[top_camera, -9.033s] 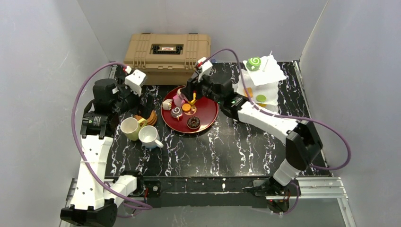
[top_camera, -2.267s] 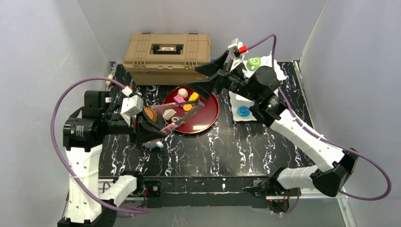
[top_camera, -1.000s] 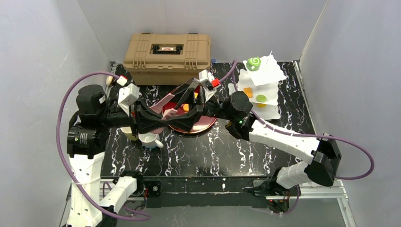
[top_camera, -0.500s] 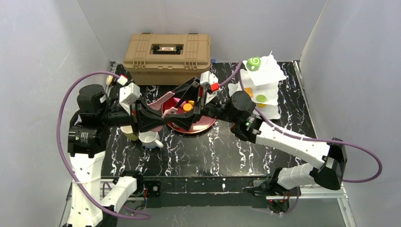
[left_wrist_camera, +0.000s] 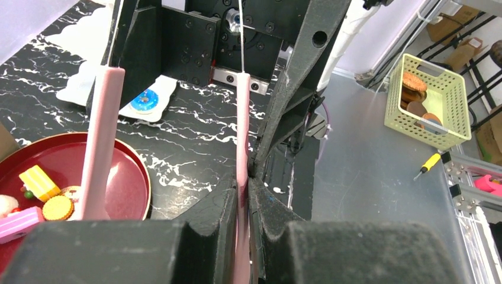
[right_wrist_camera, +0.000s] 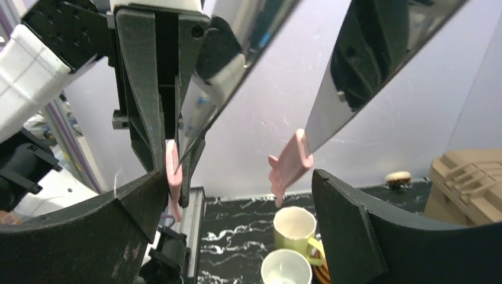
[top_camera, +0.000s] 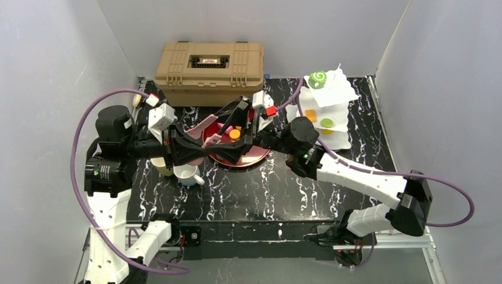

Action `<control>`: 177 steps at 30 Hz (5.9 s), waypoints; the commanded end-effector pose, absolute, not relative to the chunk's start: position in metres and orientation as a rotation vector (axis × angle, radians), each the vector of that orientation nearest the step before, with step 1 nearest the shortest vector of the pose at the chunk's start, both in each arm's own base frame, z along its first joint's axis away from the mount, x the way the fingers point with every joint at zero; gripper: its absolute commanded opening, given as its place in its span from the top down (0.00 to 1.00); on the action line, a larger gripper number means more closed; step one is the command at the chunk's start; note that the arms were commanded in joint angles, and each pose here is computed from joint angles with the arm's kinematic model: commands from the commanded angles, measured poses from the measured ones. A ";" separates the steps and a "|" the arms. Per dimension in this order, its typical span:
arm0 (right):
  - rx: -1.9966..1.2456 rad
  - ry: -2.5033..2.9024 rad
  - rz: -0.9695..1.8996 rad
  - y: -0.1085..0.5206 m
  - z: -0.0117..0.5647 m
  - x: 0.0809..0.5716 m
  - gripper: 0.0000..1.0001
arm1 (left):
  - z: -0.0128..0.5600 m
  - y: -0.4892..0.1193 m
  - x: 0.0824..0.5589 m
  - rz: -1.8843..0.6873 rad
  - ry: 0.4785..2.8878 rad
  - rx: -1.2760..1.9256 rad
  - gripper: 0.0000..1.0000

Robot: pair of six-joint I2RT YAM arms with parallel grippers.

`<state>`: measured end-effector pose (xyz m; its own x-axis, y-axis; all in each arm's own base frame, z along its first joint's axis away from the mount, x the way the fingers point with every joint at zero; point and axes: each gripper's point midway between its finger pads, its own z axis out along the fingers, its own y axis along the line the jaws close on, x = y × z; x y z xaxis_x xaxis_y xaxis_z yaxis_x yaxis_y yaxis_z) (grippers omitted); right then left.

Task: Serve the afternoon tea
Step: Adjust the clamp, then pick up the desert from the tray, then place the desert on the desert table.

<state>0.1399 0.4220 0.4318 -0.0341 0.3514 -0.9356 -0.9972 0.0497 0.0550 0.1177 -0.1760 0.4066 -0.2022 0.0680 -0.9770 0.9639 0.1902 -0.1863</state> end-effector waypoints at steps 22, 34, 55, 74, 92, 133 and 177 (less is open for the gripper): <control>-0.941 0.845 1.435 0.431 0.464 0.124 0.32 | 0.425 -0.178 0.102 -1.204 1.448 1.052 0.88; -0.816 1.009 1.239 0.418 0.433 0.167 0.31 | 0.433 -0.157 0.154 -0.837 1.514 0.870 0.34; -0.748 1.339 0.783 0.454 0.284 0.281 0.27 | 0.373 -0.093 0.252 -0.420 1.888 0.512 0.20; -0.716 1.408 0.693 0.464 0.208 0.320 0.22 | 0.366 -0.093 0.246 -0.420 1.895 0.546 0.21; -0.709 1.464 0.779 0.476 0.175 0.316 0.22 | 0.363 -0.092 0.248 -0.416 1.899 0.559 0.22; -0.735 1.382 0.470 0.396 0.324 0.317 0.50 | 0.361 -0.092 0.247 -0.412 1.905 0.564 0.22; -0.408 1.702 0.219 0.194 0.245 0.355 0.49 | 0.354 -0.094 0.247 -0.433 1.916 0.571 0.23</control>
<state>0.3520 0.1919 0.2464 -0.1545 -0.1963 -0.9683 -0.4004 0.9084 -0.1202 0.2510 -0.0938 0.3571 -0.3407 0.1895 -0.9209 0.5607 0.8272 -0.0373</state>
